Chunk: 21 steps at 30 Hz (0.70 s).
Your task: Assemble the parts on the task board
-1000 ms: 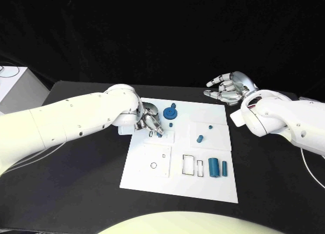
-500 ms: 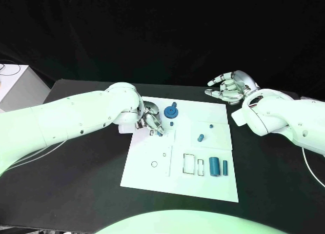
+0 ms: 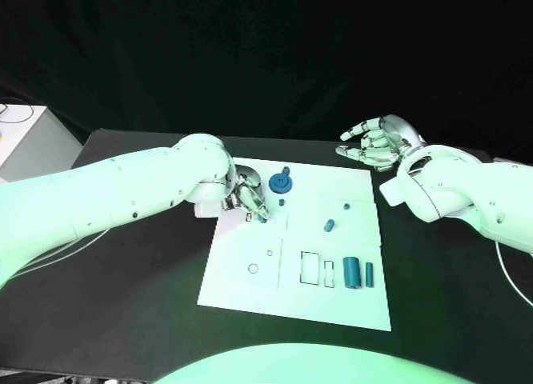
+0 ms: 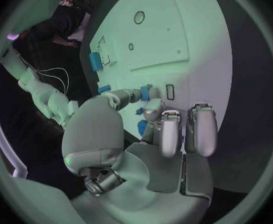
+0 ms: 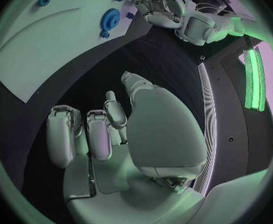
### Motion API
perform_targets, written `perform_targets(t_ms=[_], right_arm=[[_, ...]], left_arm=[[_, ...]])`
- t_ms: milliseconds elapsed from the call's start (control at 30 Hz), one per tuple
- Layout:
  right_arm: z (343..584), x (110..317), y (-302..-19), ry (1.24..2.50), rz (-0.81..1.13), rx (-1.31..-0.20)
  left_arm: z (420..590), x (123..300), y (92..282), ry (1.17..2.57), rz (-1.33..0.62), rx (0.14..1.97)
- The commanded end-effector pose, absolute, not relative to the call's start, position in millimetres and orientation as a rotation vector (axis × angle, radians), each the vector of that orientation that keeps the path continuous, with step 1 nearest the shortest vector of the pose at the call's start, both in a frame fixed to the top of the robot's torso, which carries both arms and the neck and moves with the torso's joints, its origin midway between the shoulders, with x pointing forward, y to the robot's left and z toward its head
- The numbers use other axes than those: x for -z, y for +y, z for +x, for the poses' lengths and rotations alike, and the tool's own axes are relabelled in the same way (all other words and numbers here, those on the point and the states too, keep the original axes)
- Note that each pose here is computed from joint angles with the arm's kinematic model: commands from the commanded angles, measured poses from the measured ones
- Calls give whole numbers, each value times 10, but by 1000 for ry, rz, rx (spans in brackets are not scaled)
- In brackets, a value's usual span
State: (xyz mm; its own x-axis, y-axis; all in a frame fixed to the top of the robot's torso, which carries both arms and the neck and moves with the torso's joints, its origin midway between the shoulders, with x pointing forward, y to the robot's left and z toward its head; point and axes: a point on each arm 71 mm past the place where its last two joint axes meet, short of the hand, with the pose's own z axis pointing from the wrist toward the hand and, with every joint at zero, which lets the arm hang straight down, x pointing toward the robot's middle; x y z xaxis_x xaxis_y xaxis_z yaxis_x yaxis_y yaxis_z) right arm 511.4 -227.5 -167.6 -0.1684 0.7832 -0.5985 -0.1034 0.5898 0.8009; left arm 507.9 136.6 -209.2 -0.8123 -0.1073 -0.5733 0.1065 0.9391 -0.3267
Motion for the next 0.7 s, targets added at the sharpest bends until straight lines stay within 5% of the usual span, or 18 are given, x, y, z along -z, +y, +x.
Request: perform_targets(t_ms=[33, 700], right_arm=[[5111, 1680, -2260, 1561, 576, -879], [5110, 1685, -2259, 1561, 577, -879]], left_arm=[[5058, 2120, 1360, 2506, 28, 451], [5053, 2123, 1360, 2517, 38, 451]])
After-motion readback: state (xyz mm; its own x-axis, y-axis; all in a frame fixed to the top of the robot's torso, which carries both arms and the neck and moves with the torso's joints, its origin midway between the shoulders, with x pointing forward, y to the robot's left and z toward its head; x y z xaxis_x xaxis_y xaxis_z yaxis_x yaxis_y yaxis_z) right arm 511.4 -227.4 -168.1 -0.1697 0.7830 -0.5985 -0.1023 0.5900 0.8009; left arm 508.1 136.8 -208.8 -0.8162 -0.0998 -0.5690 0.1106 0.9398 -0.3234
